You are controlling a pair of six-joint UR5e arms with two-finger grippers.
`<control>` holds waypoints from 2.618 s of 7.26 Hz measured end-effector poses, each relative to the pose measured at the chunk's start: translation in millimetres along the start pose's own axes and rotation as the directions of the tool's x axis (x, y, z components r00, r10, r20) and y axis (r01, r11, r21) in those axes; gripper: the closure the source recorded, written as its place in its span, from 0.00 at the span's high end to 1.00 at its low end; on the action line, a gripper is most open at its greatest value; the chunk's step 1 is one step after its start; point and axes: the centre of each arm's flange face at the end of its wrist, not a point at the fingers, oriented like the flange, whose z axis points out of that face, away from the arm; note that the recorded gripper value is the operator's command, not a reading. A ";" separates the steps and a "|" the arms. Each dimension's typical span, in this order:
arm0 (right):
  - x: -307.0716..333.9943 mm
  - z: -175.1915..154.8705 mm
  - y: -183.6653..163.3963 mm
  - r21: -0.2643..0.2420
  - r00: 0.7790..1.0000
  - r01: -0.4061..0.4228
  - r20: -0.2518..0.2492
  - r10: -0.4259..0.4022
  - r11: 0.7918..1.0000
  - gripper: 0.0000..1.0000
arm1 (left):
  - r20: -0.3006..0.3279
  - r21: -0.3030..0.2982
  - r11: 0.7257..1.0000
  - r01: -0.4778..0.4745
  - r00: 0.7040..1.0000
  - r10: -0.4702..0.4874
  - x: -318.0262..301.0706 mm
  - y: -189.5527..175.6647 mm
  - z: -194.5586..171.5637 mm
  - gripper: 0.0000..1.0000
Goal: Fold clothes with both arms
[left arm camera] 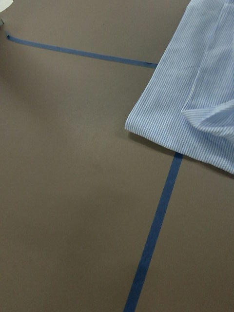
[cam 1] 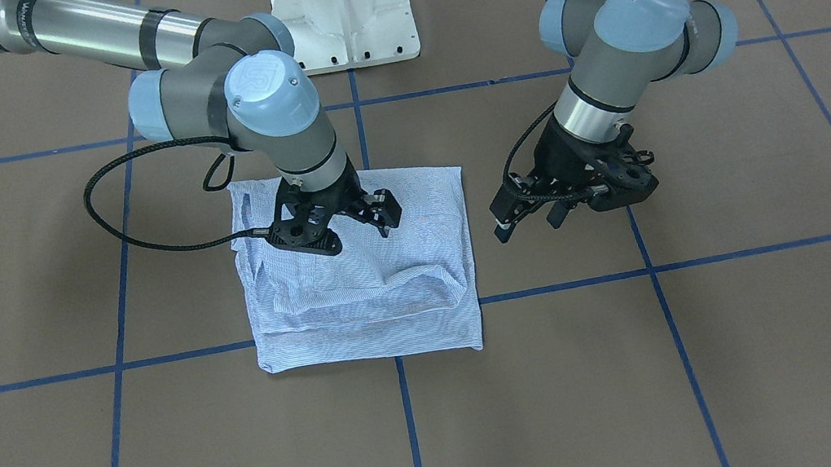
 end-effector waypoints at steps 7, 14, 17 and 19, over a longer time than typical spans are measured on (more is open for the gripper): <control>-45.4 65.4 -38.2 0.153 0.940 0.323 -0.169 -0.297 0.934 1.00 | 0.020 0.006 1.000 -0.009 1.000 0.008 -12.8 -3.0 -6.3 1.00; -21.6 -9.6 -132.7 0.226 0.947 0.312 -0.149 -0.284 0.923 1.00 | 0.028 0.034 0.997 -0.068 0.997 0.067 -25.5 -27.0 -20.7 1.00; 77.6 -102.8 -181.7 0.159 0.936 0.331 -0.181 -0.302 0.930 1.00 | 0.078 0.060 0.962 -0.265 0.962 0.260 -97.9 -82.1 -76.4 1.00; 196.7 -160.5 -213.8 0.110 0.914 0.382 -0.192 -0.358 0.918 1.00 | 0.144 0.052 0.905 -0.423 0.900 0.412 -183.7 -131.9 -136.4 1.00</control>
